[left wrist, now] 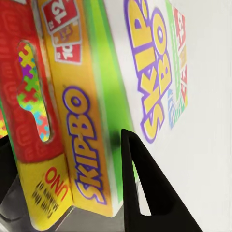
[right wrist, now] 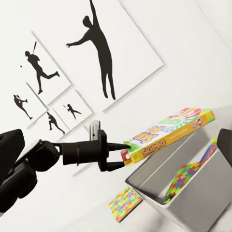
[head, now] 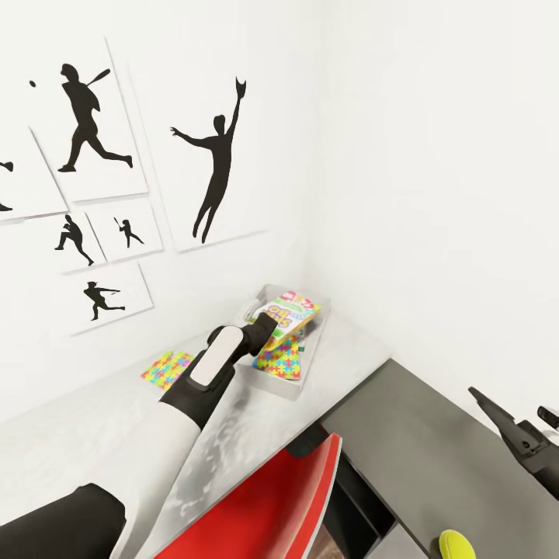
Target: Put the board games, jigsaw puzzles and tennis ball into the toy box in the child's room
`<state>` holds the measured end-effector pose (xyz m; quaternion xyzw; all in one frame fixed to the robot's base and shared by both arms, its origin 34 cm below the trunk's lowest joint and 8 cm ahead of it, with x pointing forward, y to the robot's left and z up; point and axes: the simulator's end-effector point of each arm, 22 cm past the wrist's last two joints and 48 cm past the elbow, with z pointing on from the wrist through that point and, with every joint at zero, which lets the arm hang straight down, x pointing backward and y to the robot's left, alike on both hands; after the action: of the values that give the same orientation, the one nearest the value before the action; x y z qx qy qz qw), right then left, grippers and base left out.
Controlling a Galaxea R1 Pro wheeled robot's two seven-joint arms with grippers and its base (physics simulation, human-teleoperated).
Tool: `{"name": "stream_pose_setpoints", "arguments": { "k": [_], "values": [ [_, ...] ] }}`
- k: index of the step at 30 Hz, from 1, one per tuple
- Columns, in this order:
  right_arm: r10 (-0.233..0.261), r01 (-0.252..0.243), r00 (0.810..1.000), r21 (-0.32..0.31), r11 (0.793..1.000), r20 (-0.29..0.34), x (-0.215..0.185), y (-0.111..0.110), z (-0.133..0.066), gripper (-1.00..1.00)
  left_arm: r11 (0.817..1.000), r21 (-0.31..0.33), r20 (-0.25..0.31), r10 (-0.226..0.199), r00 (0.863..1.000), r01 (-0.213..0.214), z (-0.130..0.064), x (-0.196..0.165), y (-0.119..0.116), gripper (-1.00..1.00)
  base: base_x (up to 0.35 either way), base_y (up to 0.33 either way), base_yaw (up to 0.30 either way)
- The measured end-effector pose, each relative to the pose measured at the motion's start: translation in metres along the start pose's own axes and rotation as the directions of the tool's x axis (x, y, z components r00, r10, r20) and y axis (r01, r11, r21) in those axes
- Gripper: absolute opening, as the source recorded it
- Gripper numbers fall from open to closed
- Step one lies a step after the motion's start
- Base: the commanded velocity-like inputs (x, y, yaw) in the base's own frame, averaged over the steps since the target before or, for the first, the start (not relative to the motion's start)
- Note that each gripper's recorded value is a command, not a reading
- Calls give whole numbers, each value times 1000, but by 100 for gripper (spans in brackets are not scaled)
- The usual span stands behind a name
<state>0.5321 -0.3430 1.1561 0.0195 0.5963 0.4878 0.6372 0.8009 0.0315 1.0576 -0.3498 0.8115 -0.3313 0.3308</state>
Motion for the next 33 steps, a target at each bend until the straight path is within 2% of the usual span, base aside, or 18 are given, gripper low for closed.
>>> {"name": "stream_pose_setpoints", "arguments": {
  "k": [8, 12, 14, 17, 26, 29, 33],
  "values": [
    [4, -4, 1000, 1, 1000, 1, 1, -1, -1, 100, 999, 44, 30, -16, 999, 14, -10, -10, -20, -100, 0, 0, 0],
    [5, -5, 1000, 3, 1000, 2, 1, -2, -1, 100, 1000, 11, 42, -25, 999, 24, -12, -13, -15, -100, 0, 0, 0],
    [4, -4, 1000, 3, 1000, 2, 1, -2, -1, 100, 999, 0, 64, -44, 997, 44, -12, -18, -13, -100, 0, 0, 0],
    [4, -4, 1000, 3, 1000, 2, 1, -2, -1, 100, 997, -4, 89, -71, 994, 71, -13, -23, -11, -100, 0, 0, 0],
    [4, -4, 1000, 3, 1000, 2, 2, -2, -1, 100, 994, -20, 130, -108, 986, 112, -10, -29, -3, -100, 0, 0, 0],
    [4, -4, 1000, 4, 1000, 2, 1, -2, 0, 100, 993, -33, 134, -112, 985, 117, -8, -28, 3, -100, 0, 0, 0],
    [2, -2, 1000, 4, 1000, 2, 1, -2, 0, 100, 994, -37, 131, -98, 987, 103, -7, -23, 3, -100, 0, 0, 0]
  ]
}}
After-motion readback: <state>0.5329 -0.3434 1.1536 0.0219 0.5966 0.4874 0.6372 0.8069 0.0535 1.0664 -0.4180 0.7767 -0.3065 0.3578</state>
